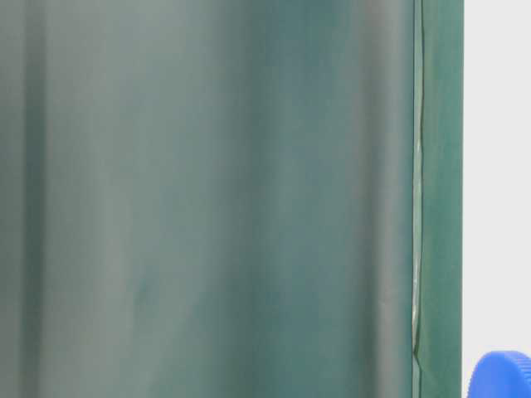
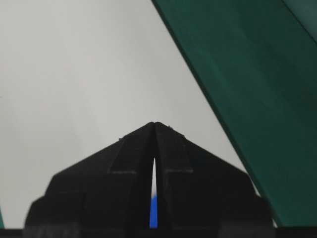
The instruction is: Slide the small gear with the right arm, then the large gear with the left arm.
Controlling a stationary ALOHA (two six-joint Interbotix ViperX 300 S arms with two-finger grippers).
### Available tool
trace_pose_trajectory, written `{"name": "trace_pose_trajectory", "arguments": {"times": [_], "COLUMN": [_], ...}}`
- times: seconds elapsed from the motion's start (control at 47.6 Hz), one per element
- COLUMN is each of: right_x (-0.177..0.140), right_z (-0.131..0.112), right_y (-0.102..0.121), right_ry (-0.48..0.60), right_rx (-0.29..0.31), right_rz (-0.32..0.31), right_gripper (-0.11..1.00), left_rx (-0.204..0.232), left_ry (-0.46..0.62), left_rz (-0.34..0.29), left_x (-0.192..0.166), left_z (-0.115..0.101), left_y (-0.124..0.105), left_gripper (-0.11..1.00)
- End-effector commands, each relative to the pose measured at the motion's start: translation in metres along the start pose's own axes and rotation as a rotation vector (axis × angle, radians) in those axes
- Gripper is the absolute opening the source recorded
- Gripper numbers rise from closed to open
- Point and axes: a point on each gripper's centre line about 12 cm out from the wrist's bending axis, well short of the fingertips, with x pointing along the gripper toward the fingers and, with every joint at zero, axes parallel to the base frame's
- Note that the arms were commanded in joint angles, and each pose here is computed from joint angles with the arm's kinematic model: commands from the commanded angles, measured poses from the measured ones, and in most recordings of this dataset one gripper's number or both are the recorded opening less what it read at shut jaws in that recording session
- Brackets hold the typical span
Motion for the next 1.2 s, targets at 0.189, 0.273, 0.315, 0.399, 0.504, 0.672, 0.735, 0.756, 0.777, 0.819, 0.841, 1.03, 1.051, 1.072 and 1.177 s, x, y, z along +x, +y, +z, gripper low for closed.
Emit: {"name": "trace_pose_trajectory", "arguments": {"times": [0.189, 0.273, 0.315, 0.399, 0.504, 0.672, 0.735, 0.756, 0.777, 0.819, 0.841, 1.03, 1.051, 1.072, 1.177], "right_x": [0.0, 0.0, 0.001, 0.001, 0.001, 0.001, 0.001, 0.001, 0.002, 0.002, 0.002, 0.002, 0.002, 0.002, 0.002], "right_z": [0.001, 0.0, 0.0, 0.0, -0.001, -0.002, -0.003, -0.003, -0.004, -0.004, -0.004, -0.007, -0.007, -0.007, -0.009], "right_y": [0.003, 0.003, 0.003, 0.004, 0.004, 0.003, 0.003, 0.003, 0.003, 0.003, 0.003, 0.002, 0.002, 0.002, 0.002], "right_ry": [-0.013, -0.011, -0.01, -0.012, -0.008, -0.004, -0.002, -0.002, 0.001, 0.001, 0.001, 0.008, 0.009, 0.009, 0.012], "right_rx": [-0.005, -0.005, -0.003, -0.002, -0.001, -0.001, 0.001, 0.001, -0.001, 0.001, 0.0, 0.002, 0.004, 0.004, 0.003], "right_rz": [0.022, 0.027, 0.028, 0.03, 0.031, 0.028, 0.03, 0.03, 0.029, 0.029, 0.027, 0.027, 0.027, 0.027, 0.027], "right_gripper": [0.5, 0.5, 0.5, 0.5, 0.5, 0.5, 0.5, 0.5, 0.5, 0.5, 0.5, 0.5, 0.5, 0.5, 0.5], "left_rx": [-0.015, -0.034, -0.043, -0.051, -0.054, -0.061, -0.062, -0.064, -0.063, -0.067, -0.067, -0.069, -0.069, -0.069, -0.072], "left_ry": [0.054, 0.106, 0.13, 0.183, 0.223, 0.265, 0.267, 0.267, 0.267, 0.266, 0.266, 0.295, 0.299, 0.299, 0.309], "left_rz": [0.02, 0.034, 0.041, 0.048, 0.054, 0.063, 0.064, 0.064, 0.063, 0.065, 0.065, 0.067, 0.067, 0.067, 0.073], "left_x": [0.005, 0.012, 0.016, 0.024, 0.029, 0.035, 0.037, 0.038, 0.038, 0.04, 0.041, 0.047, 0.048, 0.048, 0.049], "left_z": [-0.018, -0.03, -0.035, -0.046, -0.054, -0.066, -0.069, -0.07, -0.071, -0.073, -0.074, -0.083, -0.083, -0.083, -0.086], "left_y": [0.006, 0.009, 0.011, 0.012, 0.014, 0.016, 0.017, 0.017, 0.016, 0.017, 0.017, 0.018, 0.018, 0.018, 0.019], "left_gripper": [-0.01, -0.01, -0.01, -0.01, -0.01, -0.01, -0.01, -0.01, -0.01, -0.01, -0.01, -0.01, -0.01, -0.01, -0.01]}}
